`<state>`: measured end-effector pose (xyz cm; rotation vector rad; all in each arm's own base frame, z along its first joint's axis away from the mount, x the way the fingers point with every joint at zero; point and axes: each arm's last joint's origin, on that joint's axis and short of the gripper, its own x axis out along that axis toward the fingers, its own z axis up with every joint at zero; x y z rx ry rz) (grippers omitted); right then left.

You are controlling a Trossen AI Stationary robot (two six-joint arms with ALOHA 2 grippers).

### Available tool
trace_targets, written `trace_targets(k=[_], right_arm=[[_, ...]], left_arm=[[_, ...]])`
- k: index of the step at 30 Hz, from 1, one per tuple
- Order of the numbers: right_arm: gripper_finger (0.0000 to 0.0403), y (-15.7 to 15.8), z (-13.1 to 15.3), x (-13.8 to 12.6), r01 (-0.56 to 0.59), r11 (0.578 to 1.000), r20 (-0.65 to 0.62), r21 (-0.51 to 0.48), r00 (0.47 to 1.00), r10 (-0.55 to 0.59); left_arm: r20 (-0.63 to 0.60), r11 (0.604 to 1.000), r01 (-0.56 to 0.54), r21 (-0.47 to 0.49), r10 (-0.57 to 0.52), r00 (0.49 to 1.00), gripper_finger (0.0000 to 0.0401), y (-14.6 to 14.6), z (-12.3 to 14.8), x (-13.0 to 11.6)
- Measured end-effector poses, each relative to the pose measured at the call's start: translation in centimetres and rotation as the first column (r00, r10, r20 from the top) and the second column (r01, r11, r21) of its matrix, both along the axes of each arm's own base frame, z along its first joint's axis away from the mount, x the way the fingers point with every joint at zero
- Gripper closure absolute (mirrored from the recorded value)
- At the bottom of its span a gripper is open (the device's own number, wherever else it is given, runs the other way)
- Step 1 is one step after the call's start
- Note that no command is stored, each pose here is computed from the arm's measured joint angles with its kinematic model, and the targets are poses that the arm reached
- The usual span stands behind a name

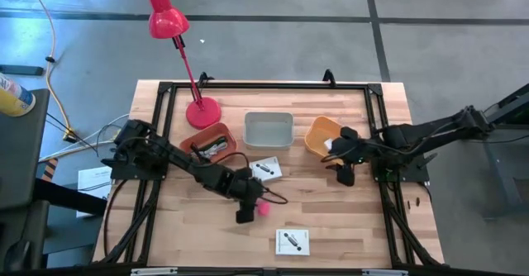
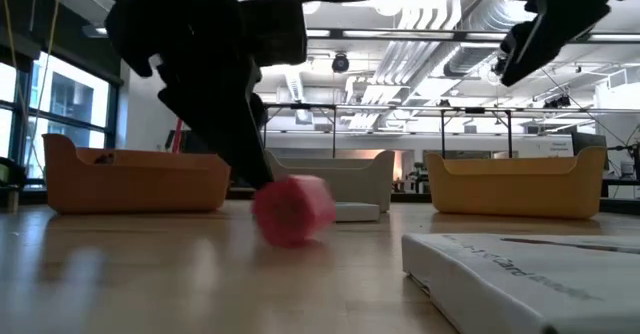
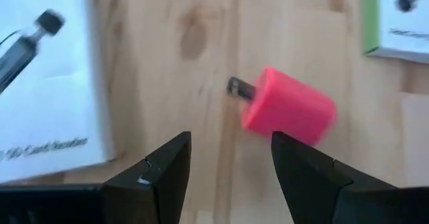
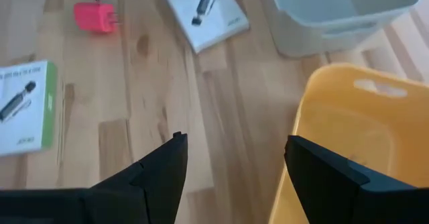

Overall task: Pick and place items into bin
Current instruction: Put the pink charger adapter into the orange bin

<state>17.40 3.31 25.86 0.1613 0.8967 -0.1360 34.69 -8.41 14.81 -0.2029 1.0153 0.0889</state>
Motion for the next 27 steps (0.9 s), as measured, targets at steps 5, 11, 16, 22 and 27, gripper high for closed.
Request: trace_targets(k=[5,11,16,22,27], right_arm=[[0.0164,0.1,0.1,-1.9,0.052,0.998,-0.053,-0.02,0.997,-0.053],[0.0164,-0.1,1.3,-4.1,0.082,0.996,0.031,-0.029,0.996,-0.081],[0.0164,-0.6,2.3,-5.5,0.108,0.994,0.128,-0.029,0.986,-0.103],[0.0164,-0.4,2.9,-5.9,-0.044,0.998,0.167,0.036,0.985,0.037],[0.0164,-0.2,2.8,-5.6,-0.059,0.997,0.156,0.047,0.986,0.051]], left_arm=[[-0.113,1.0,0.015,0.012,-0.013,0.994,0.0208,-0.1,-0.5,-1.0],[-0.042,0.99,0.107,-0.091,-0.111,0.993,0.0208,-1.4,-0.5,-0.4],[0.063,0.989,0.092,-0.116,-0.086,0.994,0.0209,-1.9,-0.5,1.4],[0.094,0.984,0.162,-0.073,-0.154,0.983,0.0246,-2.6,-0.3,4.3],[0.109,0.98,0.192,-0.055,-0.186,0.977,0.0291,-3.4,-0.5,7.0]])
